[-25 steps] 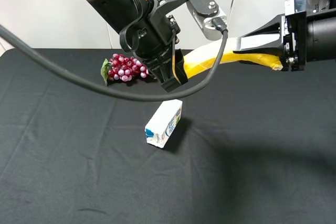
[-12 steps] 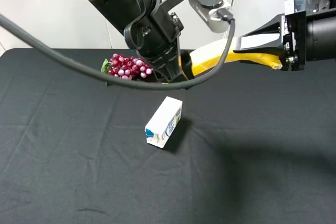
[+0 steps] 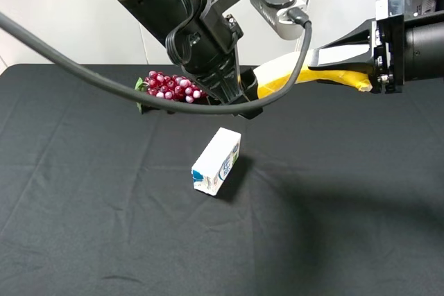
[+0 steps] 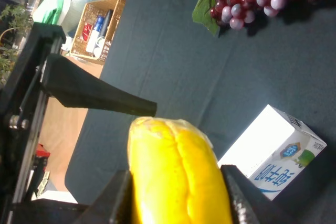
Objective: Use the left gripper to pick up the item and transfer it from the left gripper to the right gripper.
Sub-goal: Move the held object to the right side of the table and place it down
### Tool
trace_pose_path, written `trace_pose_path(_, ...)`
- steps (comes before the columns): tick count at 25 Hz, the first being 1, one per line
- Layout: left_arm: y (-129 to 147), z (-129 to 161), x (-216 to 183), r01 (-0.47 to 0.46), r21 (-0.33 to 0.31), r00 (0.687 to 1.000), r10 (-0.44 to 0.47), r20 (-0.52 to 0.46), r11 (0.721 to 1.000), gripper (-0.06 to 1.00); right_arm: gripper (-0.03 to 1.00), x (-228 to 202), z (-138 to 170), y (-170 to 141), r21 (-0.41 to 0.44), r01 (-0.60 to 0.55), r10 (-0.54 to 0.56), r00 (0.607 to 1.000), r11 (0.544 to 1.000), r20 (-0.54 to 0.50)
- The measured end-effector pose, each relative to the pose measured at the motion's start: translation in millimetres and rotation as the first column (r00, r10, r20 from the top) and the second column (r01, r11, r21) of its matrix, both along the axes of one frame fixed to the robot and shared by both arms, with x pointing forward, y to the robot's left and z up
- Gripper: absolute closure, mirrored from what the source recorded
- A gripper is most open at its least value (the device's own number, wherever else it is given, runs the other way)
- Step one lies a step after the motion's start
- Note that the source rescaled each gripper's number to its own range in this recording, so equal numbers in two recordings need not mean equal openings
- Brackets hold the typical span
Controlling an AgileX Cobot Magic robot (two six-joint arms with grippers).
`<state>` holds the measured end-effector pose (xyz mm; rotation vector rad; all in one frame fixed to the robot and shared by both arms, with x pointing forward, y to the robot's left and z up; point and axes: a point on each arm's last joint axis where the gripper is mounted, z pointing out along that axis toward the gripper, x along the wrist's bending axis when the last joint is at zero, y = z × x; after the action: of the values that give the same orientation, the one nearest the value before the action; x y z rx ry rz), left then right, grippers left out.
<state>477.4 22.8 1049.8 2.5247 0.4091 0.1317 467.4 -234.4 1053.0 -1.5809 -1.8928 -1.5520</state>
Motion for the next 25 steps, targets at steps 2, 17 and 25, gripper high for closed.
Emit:
trace_pose_path(2,0.1,0.0,-0.1,-0.001,0.0,1.0,0.001,-0.002,1.0,0.38,0.96,-0.1,-0.3,-0.1,-0.004,-0.002,0.002,1.0,1.0,0.0)
trace_pose_path(17,2.8,-0.6,0.4,-0.006,0.038,1.0,0.006,0.0,0.999,-0.05,0.96,-0.3,-0.6,-0.1,-0.008,-0.004,0.004,1.0,1.0,0.0)
trace_pose_path(25,12.7,55.3,-5.9,-0.115,0.028,0.993,0.116,-0.037,0.993,-0.05,0.97,-0.3,-0.6,-0.1,-0.008,-0.004,0.004,1.0,1.0,0.0)
